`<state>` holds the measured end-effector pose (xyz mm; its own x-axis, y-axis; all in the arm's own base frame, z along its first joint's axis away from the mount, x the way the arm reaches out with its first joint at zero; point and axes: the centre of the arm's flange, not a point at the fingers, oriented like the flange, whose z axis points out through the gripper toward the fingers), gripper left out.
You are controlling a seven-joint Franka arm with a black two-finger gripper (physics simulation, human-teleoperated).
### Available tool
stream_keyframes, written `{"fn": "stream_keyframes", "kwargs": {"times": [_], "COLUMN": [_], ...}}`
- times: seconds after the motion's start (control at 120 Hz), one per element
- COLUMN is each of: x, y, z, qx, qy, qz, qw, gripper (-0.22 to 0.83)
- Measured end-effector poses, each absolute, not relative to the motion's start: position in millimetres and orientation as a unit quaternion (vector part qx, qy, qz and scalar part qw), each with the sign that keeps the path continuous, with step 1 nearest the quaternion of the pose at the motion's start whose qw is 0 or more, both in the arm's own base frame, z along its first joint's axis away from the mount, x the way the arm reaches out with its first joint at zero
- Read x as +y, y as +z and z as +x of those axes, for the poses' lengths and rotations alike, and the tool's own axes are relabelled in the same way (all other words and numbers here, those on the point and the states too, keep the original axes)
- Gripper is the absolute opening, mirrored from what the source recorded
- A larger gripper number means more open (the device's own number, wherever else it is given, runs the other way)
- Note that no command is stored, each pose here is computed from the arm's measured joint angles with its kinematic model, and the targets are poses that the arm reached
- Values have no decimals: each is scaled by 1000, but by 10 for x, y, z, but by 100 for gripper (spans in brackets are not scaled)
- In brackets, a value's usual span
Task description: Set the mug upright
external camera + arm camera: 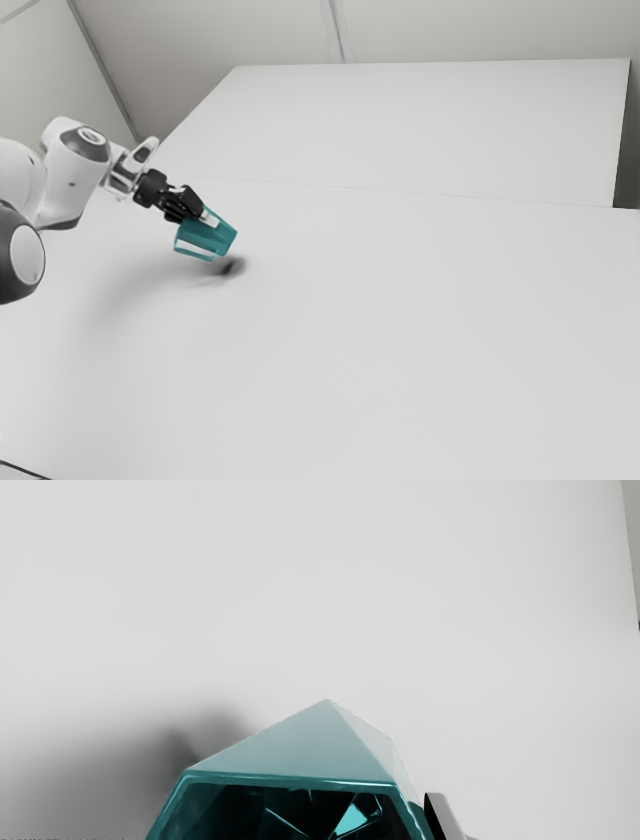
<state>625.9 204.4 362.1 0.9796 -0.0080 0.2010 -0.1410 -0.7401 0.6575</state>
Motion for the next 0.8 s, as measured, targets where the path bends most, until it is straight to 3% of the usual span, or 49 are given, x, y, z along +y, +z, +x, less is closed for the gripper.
{"fn": "stream_keyframes", "kwargs": {"times": [0.275, 0.8], "x": [1601, 836], "y": [4079, 4222], "z": [6206, 5963], "qx": [-109, -135], "qy": [58, 23], "qz": [962, 983], "qw": [245, 119], "gripper": [-16, -16]}}
